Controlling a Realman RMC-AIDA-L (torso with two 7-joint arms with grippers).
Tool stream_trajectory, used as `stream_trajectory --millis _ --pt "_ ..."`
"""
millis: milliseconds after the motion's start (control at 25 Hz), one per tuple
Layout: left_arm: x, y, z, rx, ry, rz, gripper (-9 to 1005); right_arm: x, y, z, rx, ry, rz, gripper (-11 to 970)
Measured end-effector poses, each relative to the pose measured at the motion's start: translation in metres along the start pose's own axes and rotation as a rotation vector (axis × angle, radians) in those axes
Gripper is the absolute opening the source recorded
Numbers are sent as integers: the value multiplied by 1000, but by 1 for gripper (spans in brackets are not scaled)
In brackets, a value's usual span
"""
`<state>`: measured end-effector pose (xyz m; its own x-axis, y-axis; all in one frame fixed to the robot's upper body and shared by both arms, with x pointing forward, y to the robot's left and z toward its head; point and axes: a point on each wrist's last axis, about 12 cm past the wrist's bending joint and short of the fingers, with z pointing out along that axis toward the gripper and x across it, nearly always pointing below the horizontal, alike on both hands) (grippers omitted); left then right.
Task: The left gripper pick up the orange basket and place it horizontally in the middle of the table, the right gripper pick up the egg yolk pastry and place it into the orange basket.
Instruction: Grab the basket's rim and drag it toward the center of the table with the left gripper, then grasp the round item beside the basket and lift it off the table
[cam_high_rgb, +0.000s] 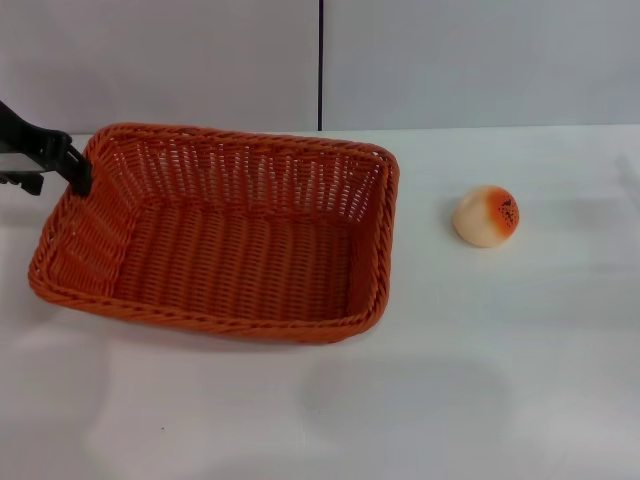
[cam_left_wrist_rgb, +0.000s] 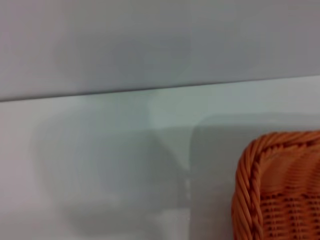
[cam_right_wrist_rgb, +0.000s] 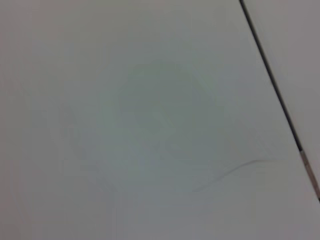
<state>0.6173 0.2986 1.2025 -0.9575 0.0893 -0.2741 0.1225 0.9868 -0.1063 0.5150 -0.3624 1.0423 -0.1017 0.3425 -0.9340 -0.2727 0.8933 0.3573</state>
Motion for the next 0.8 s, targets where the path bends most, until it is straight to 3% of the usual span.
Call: stream_trajectory --millis 400,800 --pt "4 5 -36 -31 -104 65 568 0 3 0 0 -11 47 726" --pt "4 35 -44 -160 -200 105 566 1 10 9 -33 -10 59 725"
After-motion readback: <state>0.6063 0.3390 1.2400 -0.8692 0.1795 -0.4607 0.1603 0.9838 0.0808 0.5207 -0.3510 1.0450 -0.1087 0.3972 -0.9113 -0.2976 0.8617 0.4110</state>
